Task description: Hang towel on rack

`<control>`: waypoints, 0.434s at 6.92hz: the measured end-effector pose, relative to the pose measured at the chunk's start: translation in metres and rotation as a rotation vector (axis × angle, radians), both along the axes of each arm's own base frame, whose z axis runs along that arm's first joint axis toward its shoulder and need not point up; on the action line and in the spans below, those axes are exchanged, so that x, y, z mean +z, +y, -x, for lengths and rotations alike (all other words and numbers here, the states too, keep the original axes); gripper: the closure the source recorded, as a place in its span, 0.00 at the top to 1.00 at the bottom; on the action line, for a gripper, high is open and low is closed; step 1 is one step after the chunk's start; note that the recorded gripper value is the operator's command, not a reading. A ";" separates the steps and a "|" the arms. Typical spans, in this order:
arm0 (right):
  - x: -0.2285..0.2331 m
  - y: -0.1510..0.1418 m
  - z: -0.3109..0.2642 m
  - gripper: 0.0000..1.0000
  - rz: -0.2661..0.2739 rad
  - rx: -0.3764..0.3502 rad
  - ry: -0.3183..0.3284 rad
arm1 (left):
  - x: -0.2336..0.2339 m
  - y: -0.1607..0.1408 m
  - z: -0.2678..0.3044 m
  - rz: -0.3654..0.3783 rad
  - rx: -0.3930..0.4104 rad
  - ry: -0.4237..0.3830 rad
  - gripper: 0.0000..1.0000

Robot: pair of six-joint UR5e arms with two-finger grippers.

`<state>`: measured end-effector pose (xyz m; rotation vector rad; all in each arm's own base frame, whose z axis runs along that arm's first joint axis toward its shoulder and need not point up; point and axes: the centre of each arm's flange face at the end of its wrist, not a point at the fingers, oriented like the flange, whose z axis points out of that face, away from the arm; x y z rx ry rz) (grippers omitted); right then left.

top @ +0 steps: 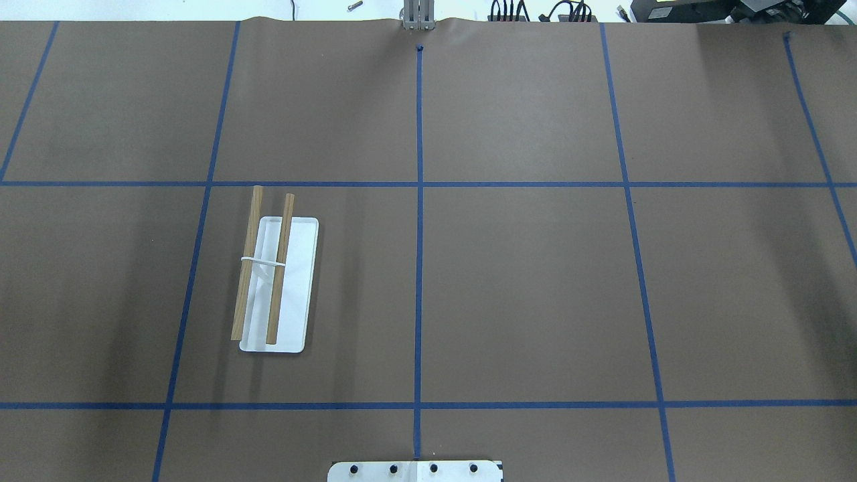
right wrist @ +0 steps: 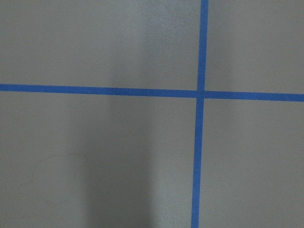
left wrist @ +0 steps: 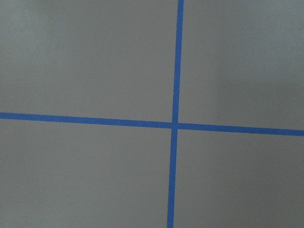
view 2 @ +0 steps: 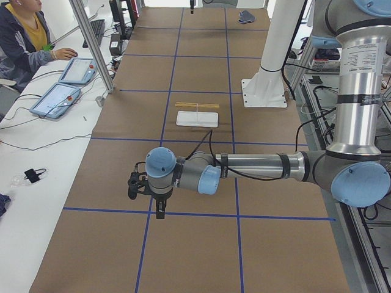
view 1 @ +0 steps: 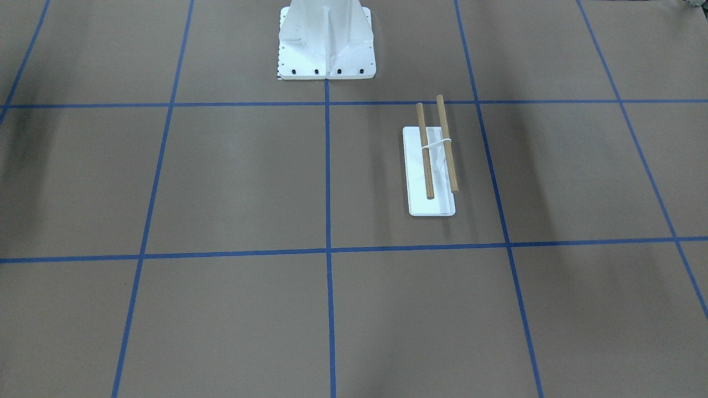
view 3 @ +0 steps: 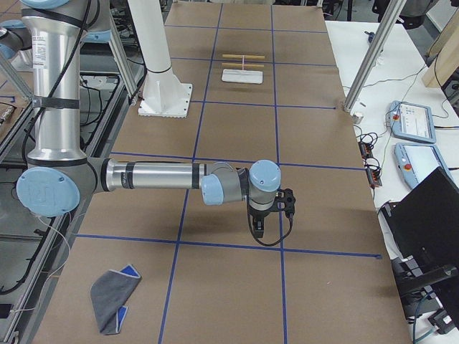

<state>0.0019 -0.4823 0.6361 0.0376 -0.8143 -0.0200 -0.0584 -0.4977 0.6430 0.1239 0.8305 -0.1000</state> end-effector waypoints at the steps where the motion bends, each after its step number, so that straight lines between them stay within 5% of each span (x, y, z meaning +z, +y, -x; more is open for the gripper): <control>1: -0.001 0.000 0.000 1.00 -0.002 0.000 0.000 | 0.000 0.000 -0.001 -0.011 0.002 0.000 0.99; 3: -0.001 0.001 0.000 1.00 -0.006 0.000 0.003 | 0.005 0.004 -0.004 -0.016 0.008 0.000 0.99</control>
